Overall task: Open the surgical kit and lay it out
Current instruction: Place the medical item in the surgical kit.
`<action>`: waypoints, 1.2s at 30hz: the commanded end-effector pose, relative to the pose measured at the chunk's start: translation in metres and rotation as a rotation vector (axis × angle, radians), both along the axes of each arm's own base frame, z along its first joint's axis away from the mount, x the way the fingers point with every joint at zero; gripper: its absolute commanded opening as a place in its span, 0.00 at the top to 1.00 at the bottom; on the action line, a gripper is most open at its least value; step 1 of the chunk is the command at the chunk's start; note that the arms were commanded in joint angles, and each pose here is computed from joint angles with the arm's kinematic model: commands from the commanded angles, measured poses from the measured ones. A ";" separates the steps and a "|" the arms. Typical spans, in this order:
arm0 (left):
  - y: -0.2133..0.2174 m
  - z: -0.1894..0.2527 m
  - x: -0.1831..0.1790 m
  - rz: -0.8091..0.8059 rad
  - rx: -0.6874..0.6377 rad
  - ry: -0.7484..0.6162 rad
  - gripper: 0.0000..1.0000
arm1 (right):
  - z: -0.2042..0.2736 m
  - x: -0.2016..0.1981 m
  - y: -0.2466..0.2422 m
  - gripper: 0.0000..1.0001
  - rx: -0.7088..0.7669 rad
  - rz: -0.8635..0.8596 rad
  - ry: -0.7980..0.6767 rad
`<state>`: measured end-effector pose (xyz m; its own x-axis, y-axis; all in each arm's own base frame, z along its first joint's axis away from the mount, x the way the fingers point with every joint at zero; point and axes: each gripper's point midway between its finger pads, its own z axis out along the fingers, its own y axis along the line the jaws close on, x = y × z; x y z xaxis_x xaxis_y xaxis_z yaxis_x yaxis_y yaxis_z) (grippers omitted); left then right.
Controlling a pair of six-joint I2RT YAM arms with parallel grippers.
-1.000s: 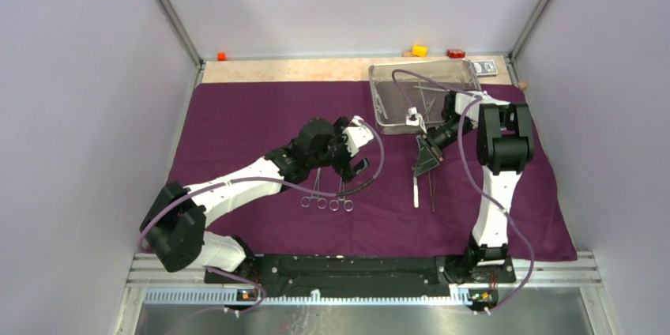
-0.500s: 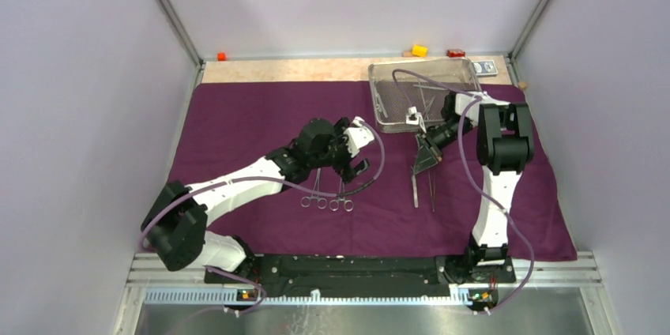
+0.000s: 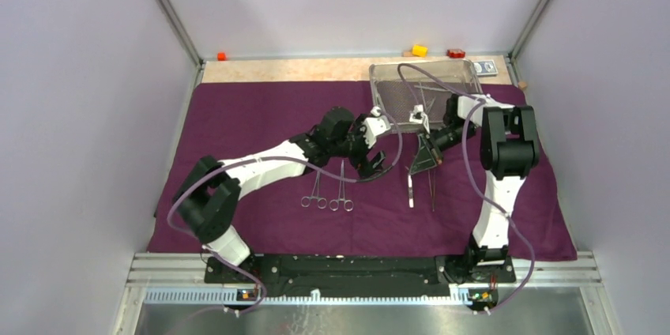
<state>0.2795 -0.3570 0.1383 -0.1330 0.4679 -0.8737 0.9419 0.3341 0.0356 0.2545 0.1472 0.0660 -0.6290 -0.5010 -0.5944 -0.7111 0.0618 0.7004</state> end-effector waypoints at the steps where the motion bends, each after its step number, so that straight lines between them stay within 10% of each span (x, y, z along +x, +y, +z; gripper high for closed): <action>1: -0.035 0.009 -0.020 -0.072 -0.118 0.243 0.04 | 0.046 0.005 0.015 1.00 0.152 -0.040 -0.142; 16: -0.081 -0.030 -0.046 -0.127 -0.197 0.561 0.08 | 0.060 0.001 0.019 1.00 0.190 -0.069 -0.152; 36: -0.096 -0.039 -0.057 -0.206 -0.276 0.686 0.62 | 0.057 -0.001 0.020 1.00 0.194 -0.073 -0.139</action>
